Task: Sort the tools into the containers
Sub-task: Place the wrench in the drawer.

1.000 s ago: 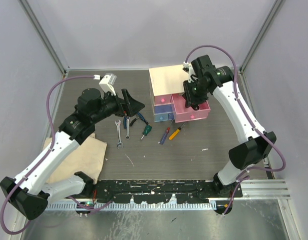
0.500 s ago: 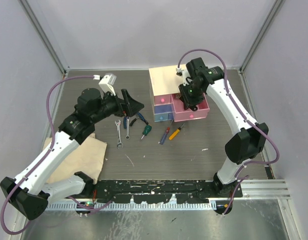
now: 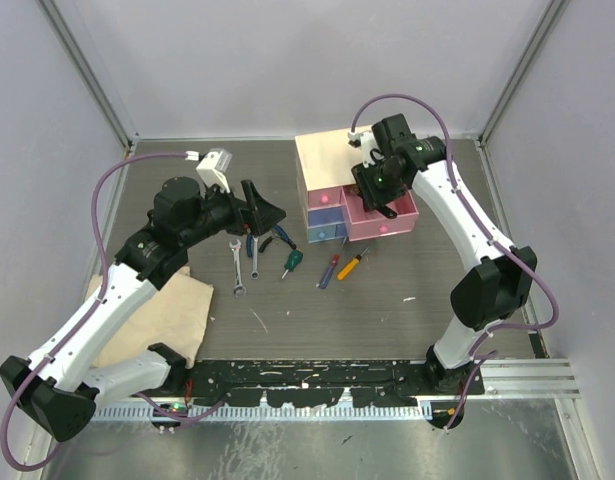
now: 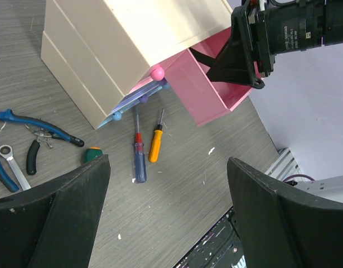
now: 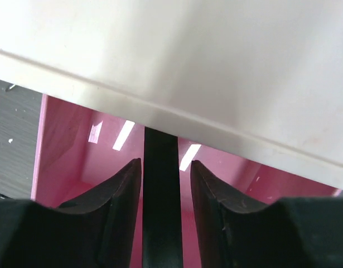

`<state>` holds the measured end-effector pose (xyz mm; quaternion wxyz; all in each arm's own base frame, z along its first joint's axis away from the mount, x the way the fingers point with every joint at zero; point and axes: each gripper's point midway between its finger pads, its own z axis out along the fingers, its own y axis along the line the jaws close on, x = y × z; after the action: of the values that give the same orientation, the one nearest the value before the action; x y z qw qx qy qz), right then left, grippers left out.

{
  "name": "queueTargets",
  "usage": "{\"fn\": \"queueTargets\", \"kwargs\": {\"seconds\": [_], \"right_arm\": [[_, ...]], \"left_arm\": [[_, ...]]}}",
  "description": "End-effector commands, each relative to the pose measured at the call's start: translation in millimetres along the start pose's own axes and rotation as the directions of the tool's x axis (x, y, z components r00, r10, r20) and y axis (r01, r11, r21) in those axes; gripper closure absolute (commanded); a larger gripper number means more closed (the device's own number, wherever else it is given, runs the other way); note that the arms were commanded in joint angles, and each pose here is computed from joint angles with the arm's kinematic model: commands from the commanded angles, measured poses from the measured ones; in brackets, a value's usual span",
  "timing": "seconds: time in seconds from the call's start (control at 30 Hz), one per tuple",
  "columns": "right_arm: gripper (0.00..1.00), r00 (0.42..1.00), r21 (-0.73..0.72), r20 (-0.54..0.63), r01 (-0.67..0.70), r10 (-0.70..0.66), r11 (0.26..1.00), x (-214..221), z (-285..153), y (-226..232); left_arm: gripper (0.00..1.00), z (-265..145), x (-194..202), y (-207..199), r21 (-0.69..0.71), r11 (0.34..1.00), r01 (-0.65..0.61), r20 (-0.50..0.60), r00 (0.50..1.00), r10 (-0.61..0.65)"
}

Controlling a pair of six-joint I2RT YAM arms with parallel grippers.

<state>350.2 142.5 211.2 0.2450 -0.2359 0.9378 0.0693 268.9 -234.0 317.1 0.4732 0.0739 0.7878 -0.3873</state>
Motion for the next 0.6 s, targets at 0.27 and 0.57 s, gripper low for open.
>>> {"fn": "queueTargets", "kwargs": {"seconds": [0.27,0.57], "right_arm": [[0.49,0.978,0.124,0.206,-0.009,-0.017,0.992,-41,-45,-20],[0.5,0.99,0.218,0.142,-0.038,0.006,0.975,-18,-52,-35]], "left_arm": [[0.14,-5,-13,-5,0.014,1.0,-0.019,0.047,0.999,0.019],[0.14,0,-10,-3,0.015,1.0,-0.01,0.035,0.999,0.009]]}}
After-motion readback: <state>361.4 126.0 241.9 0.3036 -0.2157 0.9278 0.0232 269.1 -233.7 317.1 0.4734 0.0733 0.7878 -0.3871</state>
